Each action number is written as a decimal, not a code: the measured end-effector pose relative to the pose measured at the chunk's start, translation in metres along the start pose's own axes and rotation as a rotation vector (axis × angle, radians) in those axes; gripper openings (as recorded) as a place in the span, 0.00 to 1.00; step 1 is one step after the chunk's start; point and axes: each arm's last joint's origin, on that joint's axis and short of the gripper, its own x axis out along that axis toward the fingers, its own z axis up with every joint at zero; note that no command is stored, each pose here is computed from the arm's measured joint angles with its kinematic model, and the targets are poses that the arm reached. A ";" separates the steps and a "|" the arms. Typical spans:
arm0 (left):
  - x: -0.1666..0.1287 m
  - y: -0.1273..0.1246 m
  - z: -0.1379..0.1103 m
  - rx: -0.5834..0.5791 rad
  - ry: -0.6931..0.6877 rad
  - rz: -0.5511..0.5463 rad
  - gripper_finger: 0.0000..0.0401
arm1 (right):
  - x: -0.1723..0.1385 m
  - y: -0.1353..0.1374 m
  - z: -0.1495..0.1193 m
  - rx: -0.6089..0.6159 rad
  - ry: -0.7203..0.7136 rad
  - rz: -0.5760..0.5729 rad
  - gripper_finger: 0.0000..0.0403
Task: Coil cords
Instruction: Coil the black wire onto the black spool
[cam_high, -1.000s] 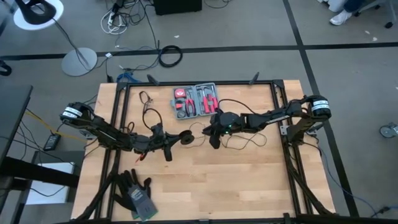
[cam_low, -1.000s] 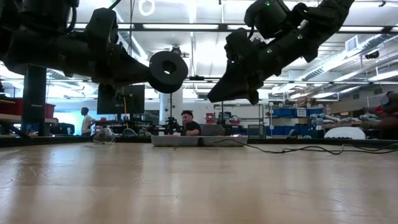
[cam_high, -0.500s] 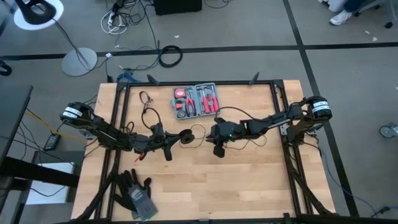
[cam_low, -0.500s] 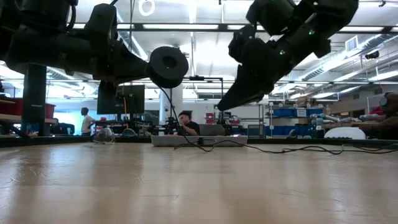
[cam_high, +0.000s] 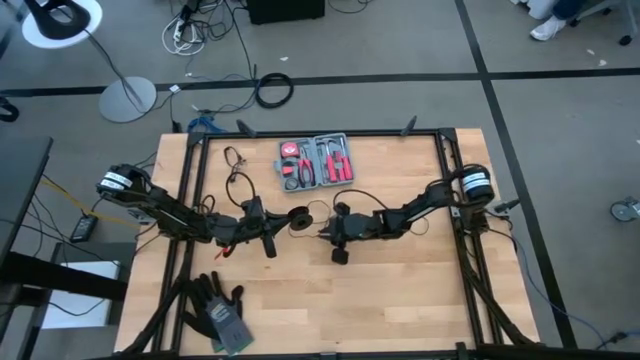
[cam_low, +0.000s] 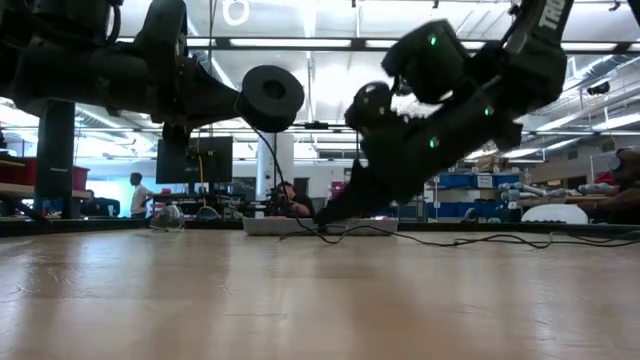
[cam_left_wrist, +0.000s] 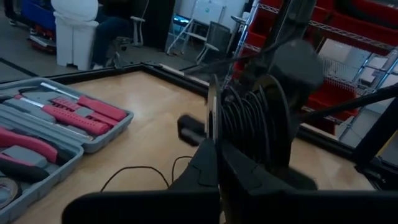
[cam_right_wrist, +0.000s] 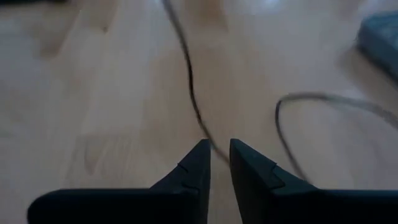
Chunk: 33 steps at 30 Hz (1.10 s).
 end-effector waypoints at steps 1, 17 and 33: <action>0.000 0.000 0.000 -0.003 -0.004 -0.001 0.00 | 0.003 0.000 -0.002 -0.003 0.010 0.006 0.15; 0.000 -0.001 0.002 -0.009 -0.018 -0.007 0.00 | 0.018 0.000 -0.005 0.043 0.001 0.010 0.05; 0.000 -0.001 0.002 -0.006 -0.014 -0.006 0.00 | 0.014 0.017 0.000 0.084 -0.058 0.094 0.16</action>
